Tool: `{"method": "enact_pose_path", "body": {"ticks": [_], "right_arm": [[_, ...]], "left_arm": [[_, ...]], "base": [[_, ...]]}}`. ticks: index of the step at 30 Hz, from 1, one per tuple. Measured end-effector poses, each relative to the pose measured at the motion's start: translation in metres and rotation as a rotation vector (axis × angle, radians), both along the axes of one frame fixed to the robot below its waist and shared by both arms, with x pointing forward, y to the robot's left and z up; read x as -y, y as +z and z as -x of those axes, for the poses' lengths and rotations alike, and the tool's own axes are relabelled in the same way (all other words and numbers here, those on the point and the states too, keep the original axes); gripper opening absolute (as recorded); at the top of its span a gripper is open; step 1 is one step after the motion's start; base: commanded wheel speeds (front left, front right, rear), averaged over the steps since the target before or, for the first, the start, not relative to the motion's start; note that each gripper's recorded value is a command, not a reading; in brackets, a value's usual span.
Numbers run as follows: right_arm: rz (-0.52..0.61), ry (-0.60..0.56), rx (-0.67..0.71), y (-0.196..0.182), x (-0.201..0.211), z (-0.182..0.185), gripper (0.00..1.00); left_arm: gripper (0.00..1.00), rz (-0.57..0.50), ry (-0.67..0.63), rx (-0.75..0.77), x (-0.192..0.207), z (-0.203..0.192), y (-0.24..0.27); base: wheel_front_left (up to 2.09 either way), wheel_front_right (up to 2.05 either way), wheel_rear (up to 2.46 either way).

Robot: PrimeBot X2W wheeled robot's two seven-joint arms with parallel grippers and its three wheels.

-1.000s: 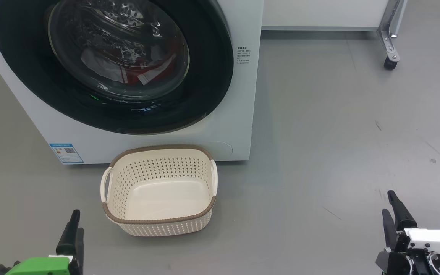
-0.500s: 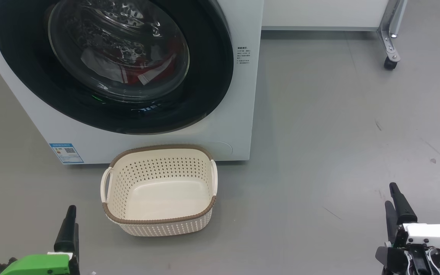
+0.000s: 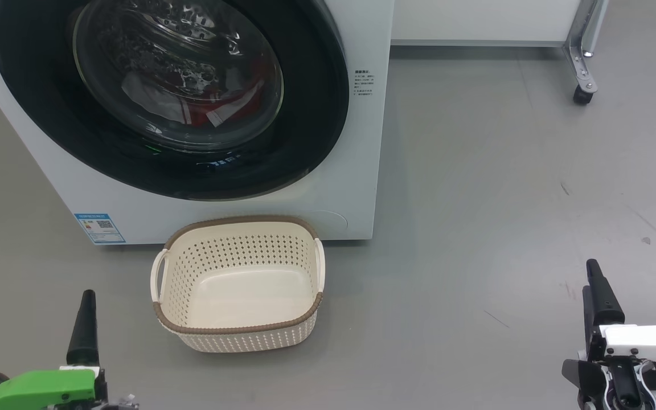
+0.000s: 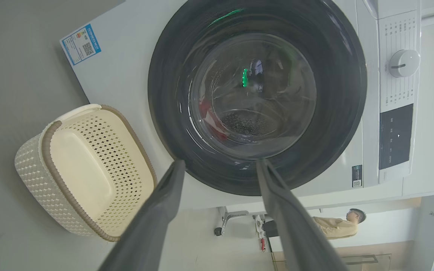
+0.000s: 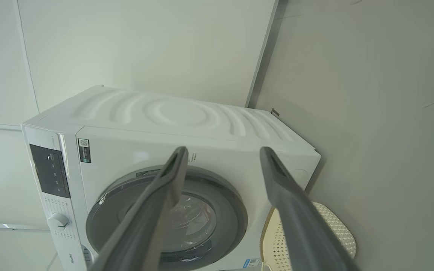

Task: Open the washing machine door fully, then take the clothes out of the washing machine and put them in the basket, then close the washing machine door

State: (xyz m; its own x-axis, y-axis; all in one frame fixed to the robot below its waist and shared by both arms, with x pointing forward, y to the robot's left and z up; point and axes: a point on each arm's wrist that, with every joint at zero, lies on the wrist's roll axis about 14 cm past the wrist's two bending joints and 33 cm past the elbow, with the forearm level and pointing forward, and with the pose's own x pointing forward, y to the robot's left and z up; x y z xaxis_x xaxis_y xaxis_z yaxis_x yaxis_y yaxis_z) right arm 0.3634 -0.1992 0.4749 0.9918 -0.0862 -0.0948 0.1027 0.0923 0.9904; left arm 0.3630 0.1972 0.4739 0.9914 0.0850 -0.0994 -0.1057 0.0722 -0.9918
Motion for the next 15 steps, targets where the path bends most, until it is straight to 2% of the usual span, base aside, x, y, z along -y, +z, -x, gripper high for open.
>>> {"method": "enact_pose_path", "body": {"ticks": [6, 15], "right_arm": [[0.044, -0.006, 0.031, 0.011, 0.001, -0.003, 1.0], [0.144, -0.014, 0.074, 0.025, 0.002, -0.007, 1.0]], "left_arm": [[1.0, -0.046, 0.009, 0.031, -0.002, -0.002, 0.011], [1.0, -0.168, 0.015, 0.056, -0.004, -0.003, 0.02]], "base": [[0.0, 0.0, 0.0], [0.0, 0.0, 0.0]]}}
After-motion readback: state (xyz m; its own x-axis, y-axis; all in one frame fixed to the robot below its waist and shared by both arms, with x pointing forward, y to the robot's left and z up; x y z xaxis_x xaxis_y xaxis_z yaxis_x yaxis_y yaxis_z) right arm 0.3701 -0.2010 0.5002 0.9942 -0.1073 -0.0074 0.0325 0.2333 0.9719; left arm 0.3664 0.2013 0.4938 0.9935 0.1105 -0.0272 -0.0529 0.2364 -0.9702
